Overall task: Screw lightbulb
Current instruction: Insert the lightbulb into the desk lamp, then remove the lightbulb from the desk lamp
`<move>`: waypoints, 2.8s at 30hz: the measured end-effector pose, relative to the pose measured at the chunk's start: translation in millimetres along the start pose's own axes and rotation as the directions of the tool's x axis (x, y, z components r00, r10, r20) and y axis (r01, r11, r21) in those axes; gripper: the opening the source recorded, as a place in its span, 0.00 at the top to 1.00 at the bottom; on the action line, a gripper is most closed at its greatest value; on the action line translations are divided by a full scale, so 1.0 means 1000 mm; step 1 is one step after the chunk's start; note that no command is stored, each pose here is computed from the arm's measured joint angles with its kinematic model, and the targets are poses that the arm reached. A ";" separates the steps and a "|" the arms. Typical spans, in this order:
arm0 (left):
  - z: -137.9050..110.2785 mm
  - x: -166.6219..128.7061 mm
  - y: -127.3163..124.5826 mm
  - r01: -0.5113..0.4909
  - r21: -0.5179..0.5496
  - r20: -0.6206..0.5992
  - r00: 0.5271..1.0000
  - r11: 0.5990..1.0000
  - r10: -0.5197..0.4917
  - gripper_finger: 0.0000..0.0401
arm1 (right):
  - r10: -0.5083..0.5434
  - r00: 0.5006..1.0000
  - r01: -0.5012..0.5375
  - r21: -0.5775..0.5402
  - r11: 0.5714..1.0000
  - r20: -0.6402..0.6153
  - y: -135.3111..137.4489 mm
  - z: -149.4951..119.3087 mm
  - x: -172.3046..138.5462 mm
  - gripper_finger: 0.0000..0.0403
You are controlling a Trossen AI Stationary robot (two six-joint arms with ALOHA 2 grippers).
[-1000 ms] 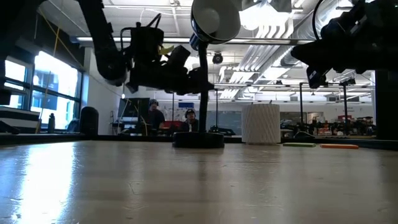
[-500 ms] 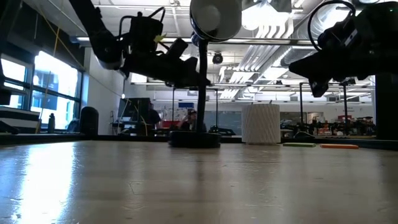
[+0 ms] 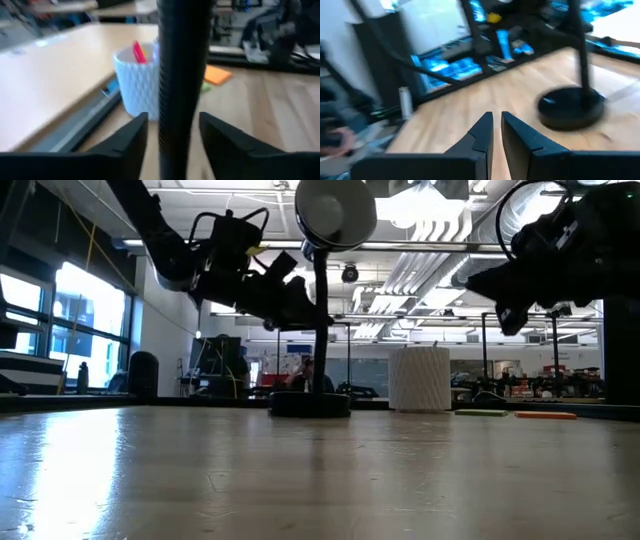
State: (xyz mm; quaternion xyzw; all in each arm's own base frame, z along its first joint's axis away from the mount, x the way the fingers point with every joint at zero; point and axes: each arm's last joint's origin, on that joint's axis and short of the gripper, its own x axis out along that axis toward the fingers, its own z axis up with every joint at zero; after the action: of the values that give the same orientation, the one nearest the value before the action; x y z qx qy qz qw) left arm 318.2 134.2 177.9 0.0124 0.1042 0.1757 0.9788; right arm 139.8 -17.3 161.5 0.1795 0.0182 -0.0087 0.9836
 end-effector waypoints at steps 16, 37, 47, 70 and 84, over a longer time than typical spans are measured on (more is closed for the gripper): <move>-0.019 -0.134 -0.025 -0.099 -0.143 -0.061 0.994 0.985 0.092 0.47 | 0.130 0.988 -0.112 -0.189 0.976 0.083 0.001 0.014 -0.011 0.92; -0.046 -0.221 -0.030 0.084 -0.212 0.095 0.993 0.974 -0.065 0.57 | 0.236 0.970 -0.218 -0.212 0.953 0.059 -0.002 0.018 -0.016 0.92; -0.041 -0.231 -0.033 0.048 -0.174 0.157 0.987 0.984 -0.020 0.57 | 0.177 0.984 -0.177 -0.157 0.972 -0.019 -0.007 0.009 -0.014 0.92; -0.032 -0.236 -0.040 0.191 -0.198 0.268 0.954 0.961 -0.134 0.57 | 0.092 0.959 -0.105 -0.033 0.994 -0.266 -0.015 -0.017 -0.017 0.92; -0.056 -0.246 -0.045 0.198 -0.019 0.238 0.953 0.980 -0.188 0.57 | 0.088 0.955 -0.099 -0.025 0.995 -0.284 -0.016 -0.019 -0.017 0.92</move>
State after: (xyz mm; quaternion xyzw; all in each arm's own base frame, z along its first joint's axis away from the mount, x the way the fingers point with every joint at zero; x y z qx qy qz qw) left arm 96.7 5.9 170.0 0.0021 -0.0157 0.0785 0.9968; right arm 121.4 -25.0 138.6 0.1605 0.1502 0.0638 0.9734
